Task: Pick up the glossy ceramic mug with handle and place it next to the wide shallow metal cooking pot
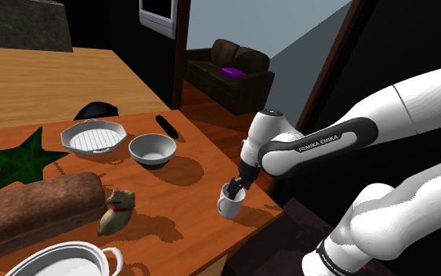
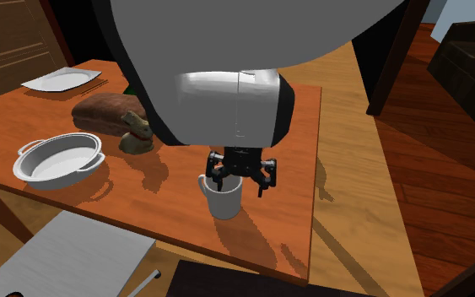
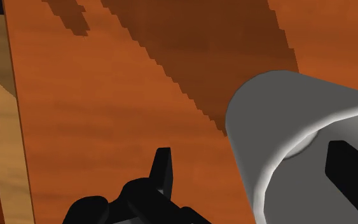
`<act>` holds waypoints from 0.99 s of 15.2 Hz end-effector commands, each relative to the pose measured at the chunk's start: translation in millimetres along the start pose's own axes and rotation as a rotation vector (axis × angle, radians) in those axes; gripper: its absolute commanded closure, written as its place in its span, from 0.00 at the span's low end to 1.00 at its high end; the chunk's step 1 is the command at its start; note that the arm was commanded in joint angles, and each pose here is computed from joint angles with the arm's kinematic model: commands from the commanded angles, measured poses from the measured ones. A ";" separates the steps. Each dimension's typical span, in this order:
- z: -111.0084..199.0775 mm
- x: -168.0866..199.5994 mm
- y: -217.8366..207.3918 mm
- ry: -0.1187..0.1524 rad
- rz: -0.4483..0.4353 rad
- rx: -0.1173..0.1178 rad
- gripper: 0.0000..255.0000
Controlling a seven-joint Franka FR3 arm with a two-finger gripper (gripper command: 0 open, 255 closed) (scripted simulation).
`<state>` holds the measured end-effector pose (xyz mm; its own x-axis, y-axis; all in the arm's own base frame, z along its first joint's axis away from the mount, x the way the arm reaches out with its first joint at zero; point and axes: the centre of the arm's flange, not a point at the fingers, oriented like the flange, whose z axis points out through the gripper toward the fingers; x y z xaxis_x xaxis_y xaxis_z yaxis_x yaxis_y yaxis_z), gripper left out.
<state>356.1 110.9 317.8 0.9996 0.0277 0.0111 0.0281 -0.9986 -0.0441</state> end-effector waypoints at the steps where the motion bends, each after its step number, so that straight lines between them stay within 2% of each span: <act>1: 0.0 0.0 0.0 0.000 0.000 0.000 0.00; 2: 0.0 0.0 0.0 0.000 0.000 0.000 1.00; 11: 0.1 0.0 0.0 0.000 0.000 0.000 1.00; 15: -21.0 0.2 -0.9 0.000 0.000 0.000 1.00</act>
<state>356.2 111.5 335.0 0.9995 0.0277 0.0115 0.0282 -0.9986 -0.0441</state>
